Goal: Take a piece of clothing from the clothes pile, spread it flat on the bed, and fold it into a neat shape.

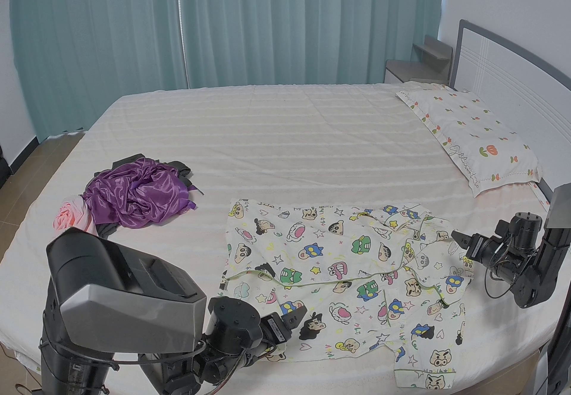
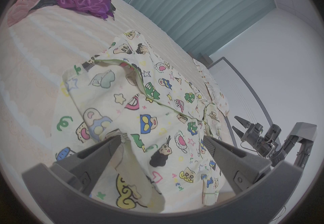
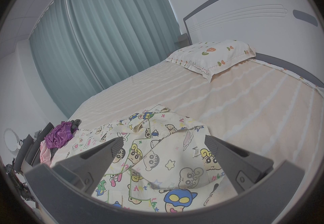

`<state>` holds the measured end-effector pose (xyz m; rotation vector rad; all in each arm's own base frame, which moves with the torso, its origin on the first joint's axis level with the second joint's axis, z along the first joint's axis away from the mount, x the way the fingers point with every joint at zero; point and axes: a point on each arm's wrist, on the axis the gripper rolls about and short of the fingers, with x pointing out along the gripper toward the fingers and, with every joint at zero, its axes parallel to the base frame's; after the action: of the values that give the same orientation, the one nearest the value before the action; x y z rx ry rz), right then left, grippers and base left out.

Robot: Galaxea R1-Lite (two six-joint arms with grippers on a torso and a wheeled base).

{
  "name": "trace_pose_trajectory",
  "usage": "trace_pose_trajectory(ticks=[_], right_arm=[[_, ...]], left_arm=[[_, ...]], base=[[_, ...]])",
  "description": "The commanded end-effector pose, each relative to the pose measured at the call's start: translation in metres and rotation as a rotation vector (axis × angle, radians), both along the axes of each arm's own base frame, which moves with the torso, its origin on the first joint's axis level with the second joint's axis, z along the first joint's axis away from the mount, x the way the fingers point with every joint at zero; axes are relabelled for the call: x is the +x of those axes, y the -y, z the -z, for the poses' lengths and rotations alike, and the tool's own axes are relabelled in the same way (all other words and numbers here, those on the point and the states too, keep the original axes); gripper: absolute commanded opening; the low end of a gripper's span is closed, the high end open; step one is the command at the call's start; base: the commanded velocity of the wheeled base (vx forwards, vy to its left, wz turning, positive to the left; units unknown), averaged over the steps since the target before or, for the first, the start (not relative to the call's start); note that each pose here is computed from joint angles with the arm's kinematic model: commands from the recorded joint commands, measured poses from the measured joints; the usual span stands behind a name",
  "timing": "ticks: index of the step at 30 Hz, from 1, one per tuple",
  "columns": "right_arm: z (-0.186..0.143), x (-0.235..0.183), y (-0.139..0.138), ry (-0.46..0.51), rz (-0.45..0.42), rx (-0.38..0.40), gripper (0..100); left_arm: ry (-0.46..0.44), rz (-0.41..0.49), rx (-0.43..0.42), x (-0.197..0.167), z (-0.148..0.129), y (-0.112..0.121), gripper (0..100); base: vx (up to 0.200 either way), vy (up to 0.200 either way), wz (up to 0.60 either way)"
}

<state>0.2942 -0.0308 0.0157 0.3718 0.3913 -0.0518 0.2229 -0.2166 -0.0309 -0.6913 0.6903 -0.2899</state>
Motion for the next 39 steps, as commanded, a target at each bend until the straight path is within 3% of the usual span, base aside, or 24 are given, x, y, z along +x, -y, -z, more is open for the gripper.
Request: trace_pose_trajectory(ticks=[1,6,9,15,22,25,27,30,39], right_arm=[[0.001,-0.001,0.000,-0.004,-0.002,0.001,100],[0.002,-0.001,0.000,-0.005,-0.002,0.001,100],[0.001,-0.001,0.000,-0.002,-0.002,0.001,100],[0.000,-0.002,0.000,-0.001,0.000,0.002,100],[0.000,-0.002,0.001,-0.001,0.001,0.002,100],[0.000,-0.002,0.001,-0.001,0.001,0.002,100],[0.000,-0.002,0.001,-0.001,0.001,0.002,100],[0.000,-0.002,0.001,-0.001,0.001,0.002,100],[0.001,-0.003,-0.001,-0.007,-0.003,0.003,100]], left_arm=[[0.030,-0.060,0.022,0.006,0.001,-0.002,100],[0.090,-0.110,0.065,0.017,-0.006,-0.009,100],[0.173,-0.162,0.101,0.034,-0.018,-0.016,100],[0.294,-0.239,0.100,0.065,-0.043,-0.034,100],[0.331,-0.300,0.134,0.079,-0.048,-0.057,100],[0.285,-0.262,0.152,0.065,-0.042,-0.065,100],[0.212,-0.164,0.149,0.045,-0.037,-0.073,100],[0.149,-0.095,0.141,0.032,-0.033,-0.080,100],[0.032,0.031,0.049,0.031,-0.017,-0.086,100]], base=[[0.000,0.000,0.00],[0.000,0.000,0.00],[0.000,0.000,0.00],[0.000,0.000,0.00],[0.000,0.000,0.00],[0.000,0.000,0.00],[0.000,0.000,0.00],[0.000,0.000,0.00],[0.000,0.000,0.00]])
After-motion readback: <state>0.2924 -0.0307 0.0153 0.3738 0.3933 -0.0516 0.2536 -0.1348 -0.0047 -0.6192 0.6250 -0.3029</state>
